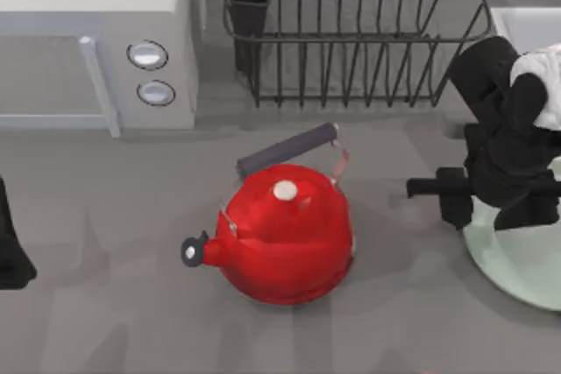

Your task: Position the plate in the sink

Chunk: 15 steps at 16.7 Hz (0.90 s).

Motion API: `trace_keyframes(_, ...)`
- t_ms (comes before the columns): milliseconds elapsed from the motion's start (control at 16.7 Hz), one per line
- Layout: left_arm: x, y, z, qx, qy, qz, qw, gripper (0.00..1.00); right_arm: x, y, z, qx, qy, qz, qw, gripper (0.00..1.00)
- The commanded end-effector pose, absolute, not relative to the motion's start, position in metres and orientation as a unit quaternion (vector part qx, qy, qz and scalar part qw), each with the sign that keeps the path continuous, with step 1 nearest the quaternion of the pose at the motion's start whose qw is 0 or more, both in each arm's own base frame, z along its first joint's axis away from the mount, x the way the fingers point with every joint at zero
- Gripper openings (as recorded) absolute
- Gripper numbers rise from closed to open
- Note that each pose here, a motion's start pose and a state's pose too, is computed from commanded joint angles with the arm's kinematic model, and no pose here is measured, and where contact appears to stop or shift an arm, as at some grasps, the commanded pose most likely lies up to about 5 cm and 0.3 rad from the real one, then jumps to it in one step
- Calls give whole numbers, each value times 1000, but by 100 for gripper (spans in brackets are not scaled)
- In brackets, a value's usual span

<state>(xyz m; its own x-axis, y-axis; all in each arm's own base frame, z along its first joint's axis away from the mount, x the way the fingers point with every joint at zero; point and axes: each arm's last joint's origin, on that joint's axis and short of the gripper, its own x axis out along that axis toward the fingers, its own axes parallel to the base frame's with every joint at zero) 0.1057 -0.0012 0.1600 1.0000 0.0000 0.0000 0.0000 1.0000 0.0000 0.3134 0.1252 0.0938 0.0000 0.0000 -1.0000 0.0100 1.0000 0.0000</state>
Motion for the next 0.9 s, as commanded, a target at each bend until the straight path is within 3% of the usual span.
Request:
trace_keyframes(420, 106, -1, 160, 0, 0, 0, 1000, 100, 313, 125, 94, 4, 707, -4, 707, 0)
trace_keyframes(480, 106, -1, 160, 0, 0, 0, 1000, 100, 320, 123, 122, 18, 673, 4, 740, 0)
trace_keyframes(900, 106, -1, 160, 0, 0, 0, 1000, 100, 343, 134, 169, 15, 680, 1, 733, 0)
